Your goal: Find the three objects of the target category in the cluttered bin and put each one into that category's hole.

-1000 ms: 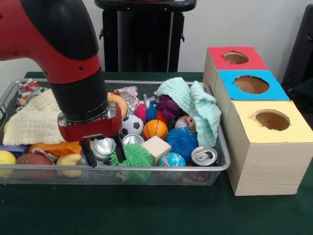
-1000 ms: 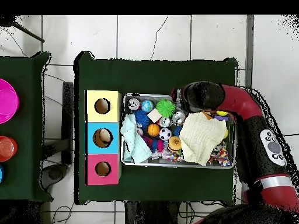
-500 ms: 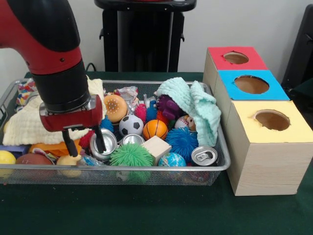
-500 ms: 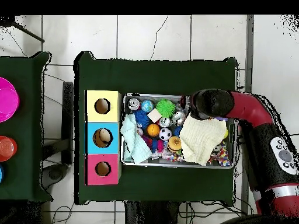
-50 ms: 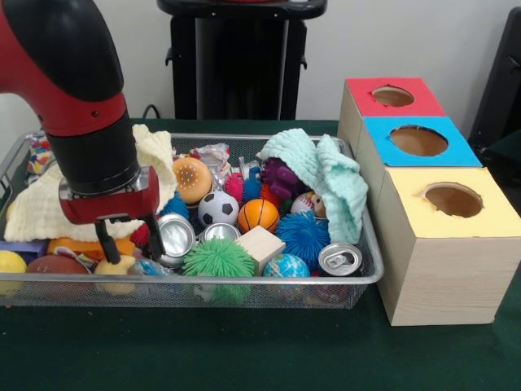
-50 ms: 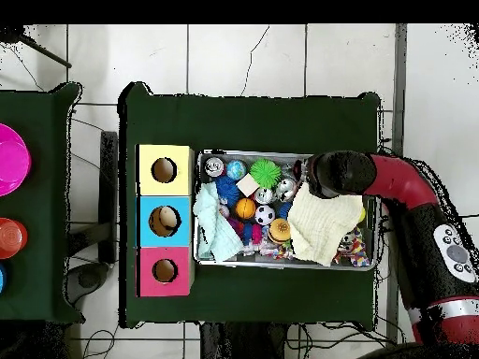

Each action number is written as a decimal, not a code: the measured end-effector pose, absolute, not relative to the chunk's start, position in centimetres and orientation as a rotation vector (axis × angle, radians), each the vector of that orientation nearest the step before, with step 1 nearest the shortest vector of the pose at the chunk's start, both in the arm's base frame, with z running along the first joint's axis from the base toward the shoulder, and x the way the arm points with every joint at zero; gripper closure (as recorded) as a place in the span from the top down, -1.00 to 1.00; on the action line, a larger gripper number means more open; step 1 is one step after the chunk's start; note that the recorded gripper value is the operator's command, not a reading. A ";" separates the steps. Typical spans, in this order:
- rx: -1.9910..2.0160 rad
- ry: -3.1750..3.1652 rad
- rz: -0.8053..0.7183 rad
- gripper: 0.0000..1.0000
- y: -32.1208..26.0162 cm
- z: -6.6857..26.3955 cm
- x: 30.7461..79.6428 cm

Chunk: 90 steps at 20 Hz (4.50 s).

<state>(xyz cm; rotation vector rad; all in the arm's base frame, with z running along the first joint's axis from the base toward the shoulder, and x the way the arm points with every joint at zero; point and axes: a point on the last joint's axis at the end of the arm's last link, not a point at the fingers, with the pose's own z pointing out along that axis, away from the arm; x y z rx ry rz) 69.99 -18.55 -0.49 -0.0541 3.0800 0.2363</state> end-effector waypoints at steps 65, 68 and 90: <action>-0.191 2.957 0.196 -1.00 -12.4 -5.9 69.3; -0.221 2.963 0.185 -1.00 -11.9 -4.2 68.8; -0.348 2.989 0.119 -1.00 -6.9 6.1 65.7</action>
